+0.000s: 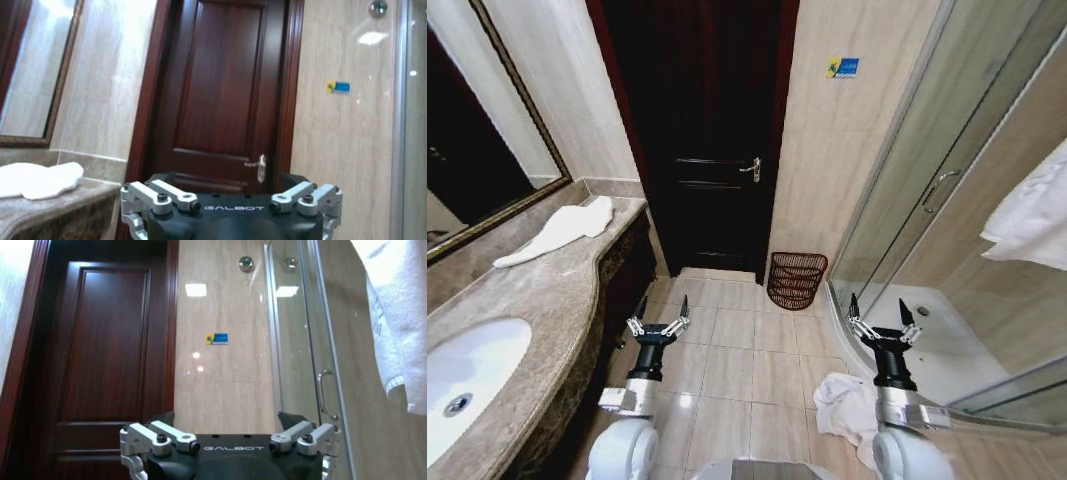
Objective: Discard the used towel into the hamper.
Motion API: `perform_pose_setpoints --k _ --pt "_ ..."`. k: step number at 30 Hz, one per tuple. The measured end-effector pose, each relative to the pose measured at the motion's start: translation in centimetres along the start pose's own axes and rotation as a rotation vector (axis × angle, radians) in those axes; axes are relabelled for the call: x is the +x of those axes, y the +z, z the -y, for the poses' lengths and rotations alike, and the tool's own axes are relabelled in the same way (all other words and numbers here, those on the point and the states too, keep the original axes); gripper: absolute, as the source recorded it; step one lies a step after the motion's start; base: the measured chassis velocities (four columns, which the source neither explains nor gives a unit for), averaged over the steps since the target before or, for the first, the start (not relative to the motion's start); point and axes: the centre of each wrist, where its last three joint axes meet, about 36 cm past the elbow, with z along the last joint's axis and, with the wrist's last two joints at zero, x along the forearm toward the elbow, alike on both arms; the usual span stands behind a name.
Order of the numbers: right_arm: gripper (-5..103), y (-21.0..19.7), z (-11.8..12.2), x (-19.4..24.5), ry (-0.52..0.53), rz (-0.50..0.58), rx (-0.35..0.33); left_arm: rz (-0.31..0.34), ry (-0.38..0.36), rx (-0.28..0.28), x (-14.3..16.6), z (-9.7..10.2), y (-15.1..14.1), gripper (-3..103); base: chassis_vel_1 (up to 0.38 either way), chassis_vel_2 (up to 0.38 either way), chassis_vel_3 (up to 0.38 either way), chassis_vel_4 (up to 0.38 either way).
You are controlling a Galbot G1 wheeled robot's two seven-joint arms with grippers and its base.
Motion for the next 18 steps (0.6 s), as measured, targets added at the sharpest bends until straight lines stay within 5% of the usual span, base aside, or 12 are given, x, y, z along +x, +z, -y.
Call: perform_pose_setpoints --k 18 --pt "100 0.17 0.16 -0.27 -0.011 0.005 -0.001 -0.012 -0.013 -0.028 0.98 1.53 -1.12 100 0.000 0.000 0.000 0.000"
